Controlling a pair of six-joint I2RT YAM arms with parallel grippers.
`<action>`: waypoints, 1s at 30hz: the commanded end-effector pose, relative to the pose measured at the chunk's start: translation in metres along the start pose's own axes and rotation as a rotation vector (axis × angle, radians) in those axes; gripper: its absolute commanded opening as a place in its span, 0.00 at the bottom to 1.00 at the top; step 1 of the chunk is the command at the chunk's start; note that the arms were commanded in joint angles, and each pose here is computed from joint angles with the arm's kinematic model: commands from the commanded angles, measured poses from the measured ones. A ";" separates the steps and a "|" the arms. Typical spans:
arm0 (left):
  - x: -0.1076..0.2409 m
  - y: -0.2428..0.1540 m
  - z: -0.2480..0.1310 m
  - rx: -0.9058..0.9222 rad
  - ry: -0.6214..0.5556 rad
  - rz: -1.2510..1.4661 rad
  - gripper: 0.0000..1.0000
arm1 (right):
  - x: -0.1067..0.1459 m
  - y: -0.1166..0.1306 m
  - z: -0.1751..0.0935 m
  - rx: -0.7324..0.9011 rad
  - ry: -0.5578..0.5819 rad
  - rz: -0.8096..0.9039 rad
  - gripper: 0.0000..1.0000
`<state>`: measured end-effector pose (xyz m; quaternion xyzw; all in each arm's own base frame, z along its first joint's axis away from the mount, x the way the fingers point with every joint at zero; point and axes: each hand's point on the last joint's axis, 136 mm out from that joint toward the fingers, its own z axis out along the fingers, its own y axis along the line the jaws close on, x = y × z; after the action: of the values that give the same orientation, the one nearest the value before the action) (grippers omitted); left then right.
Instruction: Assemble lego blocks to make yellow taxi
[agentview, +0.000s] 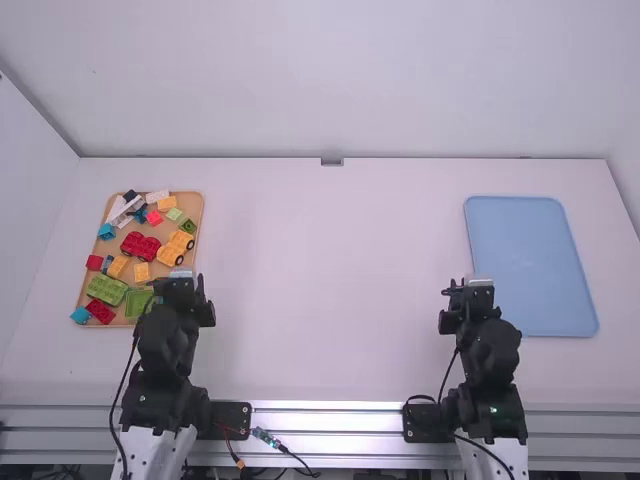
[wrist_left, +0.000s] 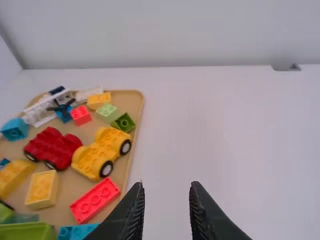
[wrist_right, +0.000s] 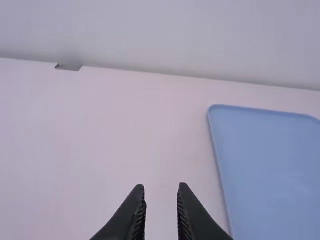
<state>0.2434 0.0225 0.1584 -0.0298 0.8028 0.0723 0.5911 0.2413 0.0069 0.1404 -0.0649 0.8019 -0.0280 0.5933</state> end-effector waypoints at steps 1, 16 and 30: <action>-0.026 0.011 -0.004 -0.057 -0.033 0.017 0.28 | -0.022 -0.002 -0.005 0.003 -0.033 -0.007 0.20; -0.111 0.011 0.003 -0.060 -0.103 0.001 0.54 | -0.069 -0.009 -0.006 0.007 -0.061 -0.008 0.35; -0.095 0.002 0.051 -0.058 -0.024 0.019 0.78 | -0.155 -0.020 0.003 0.020 -0.164 -0.009 0.59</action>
<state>0.3170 0.0273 0.2327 -0.0371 0.7941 0.0966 0.5989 0.2863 0.0079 0.2703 -0.0643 0.7594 -0.0326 0.6466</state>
